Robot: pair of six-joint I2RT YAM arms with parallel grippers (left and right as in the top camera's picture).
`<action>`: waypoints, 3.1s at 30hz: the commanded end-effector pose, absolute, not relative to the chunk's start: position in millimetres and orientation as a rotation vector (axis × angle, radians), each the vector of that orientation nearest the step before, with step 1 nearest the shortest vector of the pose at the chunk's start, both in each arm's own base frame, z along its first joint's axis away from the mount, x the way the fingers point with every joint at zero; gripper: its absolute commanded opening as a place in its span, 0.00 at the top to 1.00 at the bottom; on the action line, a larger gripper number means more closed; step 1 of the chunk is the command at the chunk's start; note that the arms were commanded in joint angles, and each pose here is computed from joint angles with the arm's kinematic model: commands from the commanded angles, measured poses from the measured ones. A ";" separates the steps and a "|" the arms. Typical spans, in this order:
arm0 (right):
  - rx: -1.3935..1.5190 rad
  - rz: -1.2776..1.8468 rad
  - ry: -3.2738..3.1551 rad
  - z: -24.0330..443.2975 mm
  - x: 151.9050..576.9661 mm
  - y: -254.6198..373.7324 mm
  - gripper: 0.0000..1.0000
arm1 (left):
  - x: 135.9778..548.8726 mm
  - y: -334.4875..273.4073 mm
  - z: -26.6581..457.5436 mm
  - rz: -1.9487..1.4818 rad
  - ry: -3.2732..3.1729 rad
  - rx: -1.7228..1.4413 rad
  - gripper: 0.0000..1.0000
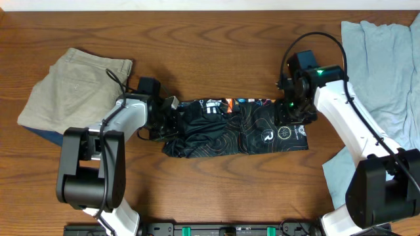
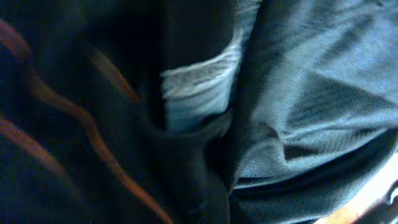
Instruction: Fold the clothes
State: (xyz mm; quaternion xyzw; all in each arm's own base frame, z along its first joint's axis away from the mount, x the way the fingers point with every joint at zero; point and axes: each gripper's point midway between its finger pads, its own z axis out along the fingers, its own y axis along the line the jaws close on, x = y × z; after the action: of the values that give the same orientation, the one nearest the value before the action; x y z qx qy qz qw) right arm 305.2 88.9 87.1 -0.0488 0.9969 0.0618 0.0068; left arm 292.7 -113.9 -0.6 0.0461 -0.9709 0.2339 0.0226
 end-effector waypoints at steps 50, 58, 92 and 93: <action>0.102 0.005 3.151 90.7 303.6 29.6 0.54 | 277.1 -267.0 80.2 0.419 -3.248 -0.299 0.92; 0.102 0.020 3.149 90.7 304.4 31.3 0.53 | 267.9 -335.3 108.7 0.954 -3.098 -0.412 0.35; -0.687 0.389 2.866 45.2 318.9 250.3 0.92 | 321.9 -63.3 135.8 0.606 -3.154 0.592 0.24; -0.592 0.312 2.883 43.5 324.2 241.8 0.99 | 321.1 -63.3 135.1 0.604 -3.152 0.592 0.24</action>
State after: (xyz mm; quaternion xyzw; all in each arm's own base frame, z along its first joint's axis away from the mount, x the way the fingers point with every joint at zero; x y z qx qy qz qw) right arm 307.3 260.8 50.5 -0.2697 0.9440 0.1759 0.0721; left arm 323.8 -64.1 135.5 0.1841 -0.9630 0.1864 -0.0625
